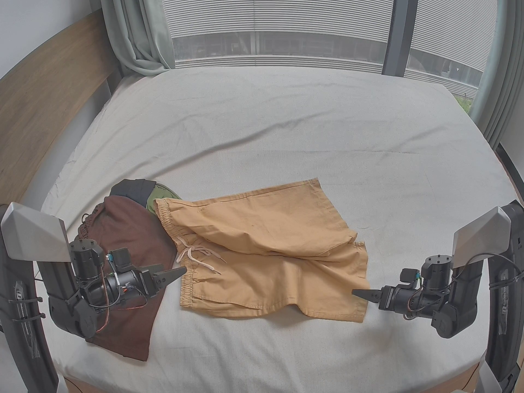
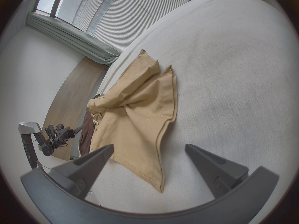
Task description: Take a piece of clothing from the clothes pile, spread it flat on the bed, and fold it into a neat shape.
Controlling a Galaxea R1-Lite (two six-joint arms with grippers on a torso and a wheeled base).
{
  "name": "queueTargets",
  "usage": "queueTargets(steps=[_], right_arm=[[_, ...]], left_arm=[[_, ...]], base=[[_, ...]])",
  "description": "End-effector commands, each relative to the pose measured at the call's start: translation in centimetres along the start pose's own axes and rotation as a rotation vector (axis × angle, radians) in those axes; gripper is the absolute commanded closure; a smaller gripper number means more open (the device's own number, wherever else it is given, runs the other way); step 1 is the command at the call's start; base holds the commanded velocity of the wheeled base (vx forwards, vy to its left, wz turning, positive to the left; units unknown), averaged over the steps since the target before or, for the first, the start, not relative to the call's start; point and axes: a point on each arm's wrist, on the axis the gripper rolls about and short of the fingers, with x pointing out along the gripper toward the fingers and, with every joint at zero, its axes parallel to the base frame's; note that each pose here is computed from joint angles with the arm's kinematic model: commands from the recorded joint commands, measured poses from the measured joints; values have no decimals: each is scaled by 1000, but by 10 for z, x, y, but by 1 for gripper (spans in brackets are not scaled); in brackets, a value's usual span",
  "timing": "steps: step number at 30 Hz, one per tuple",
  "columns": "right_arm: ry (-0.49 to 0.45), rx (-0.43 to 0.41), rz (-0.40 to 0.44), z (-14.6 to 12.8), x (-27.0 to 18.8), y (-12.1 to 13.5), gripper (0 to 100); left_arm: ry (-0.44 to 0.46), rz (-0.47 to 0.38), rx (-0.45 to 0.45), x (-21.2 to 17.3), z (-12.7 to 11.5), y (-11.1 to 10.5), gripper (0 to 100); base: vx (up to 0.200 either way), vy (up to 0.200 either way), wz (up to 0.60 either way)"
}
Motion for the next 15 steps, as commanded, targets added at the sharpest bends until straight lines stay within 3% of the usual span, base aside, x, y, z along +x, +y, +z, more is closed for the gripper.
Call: queueTargets(steps=[1, 15], right_arm=[[-20, -13, 12, 6, -2, 4, 0], [-43, -31, 3, 9, 5, 0, 0]], left_arm=[[44, 6, -37, -1, -13, 4, 0], [143, 17, -101, 16, -47, 17, 0]], base=[[0, 0, 0], [0, 0, 0]])
